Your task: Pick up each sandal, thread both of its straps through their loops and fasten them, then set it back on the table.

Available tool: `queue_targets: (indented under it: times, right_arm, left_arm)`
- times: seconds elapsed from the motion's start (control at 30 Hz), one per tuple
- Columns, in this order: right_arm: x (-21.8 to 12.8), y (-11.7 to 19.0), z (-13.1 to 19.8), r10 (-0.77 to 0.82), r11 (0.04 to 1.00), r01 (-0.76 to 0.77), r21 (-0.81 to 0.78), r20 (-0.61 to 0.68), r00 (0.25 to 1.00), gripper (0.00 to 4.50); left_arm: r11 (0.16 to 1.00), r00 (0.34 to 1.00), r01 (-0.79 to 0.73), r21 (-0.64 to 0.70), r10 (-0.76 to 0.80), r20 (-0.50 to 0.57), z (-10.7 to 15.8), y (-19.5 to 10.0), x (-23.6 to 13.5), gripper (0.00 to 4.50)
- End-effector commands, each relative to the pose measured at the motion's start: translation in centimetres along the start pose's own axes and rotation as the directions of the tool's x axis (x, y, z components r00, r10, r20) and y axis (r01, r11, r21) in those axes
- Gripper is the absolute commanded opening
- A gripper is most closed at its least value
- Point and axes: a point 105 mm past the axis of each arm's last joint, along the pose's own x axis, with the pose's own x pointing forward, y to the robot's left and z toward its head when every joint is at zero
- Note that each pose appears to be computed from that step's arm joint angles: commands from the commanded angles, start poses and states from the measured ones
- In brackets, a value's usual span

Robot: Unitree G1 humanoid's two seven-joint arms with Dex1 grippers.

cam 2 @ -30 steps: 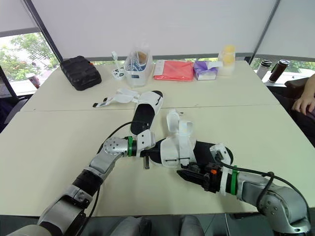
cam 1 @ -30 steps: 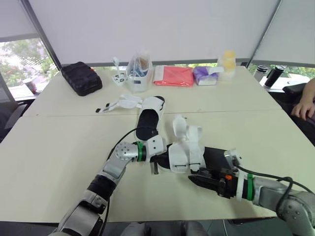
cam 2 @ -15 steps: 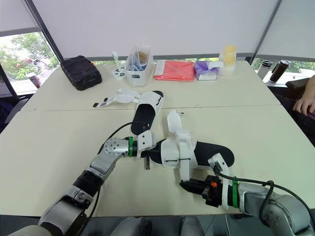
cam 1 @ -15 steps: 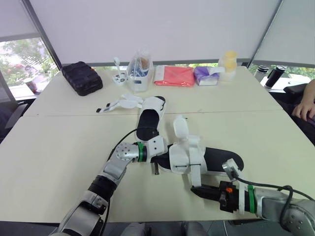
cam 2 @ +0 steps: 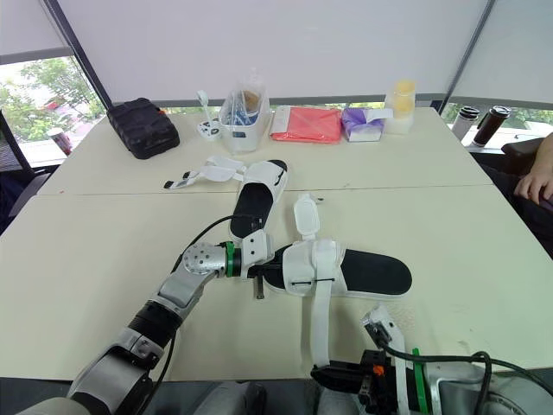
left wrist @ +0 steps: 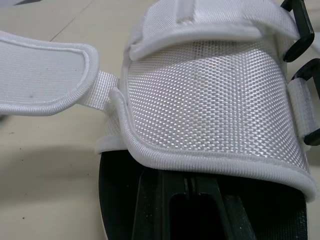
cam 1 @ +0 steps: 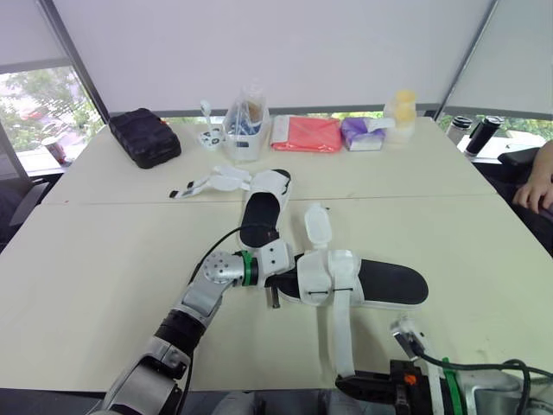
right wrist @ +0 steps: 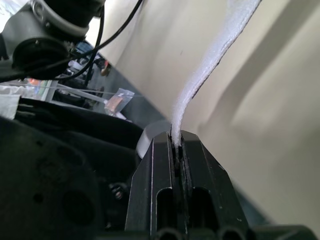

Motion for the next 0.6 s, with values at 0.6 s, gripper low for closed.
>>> queue_targets:
  times: [0.6]
  right_arm:
    - [-1.7, 5.3, 11.7, 0.231, 0.973, -0.204, -0.110, 0.362, 0.903, 0.07]
  left_arm:
    - [0.995, 0.995, 0.089, -0.042, -0.091, -0.046, -1.8, -2.2, 1.4, 0.00]
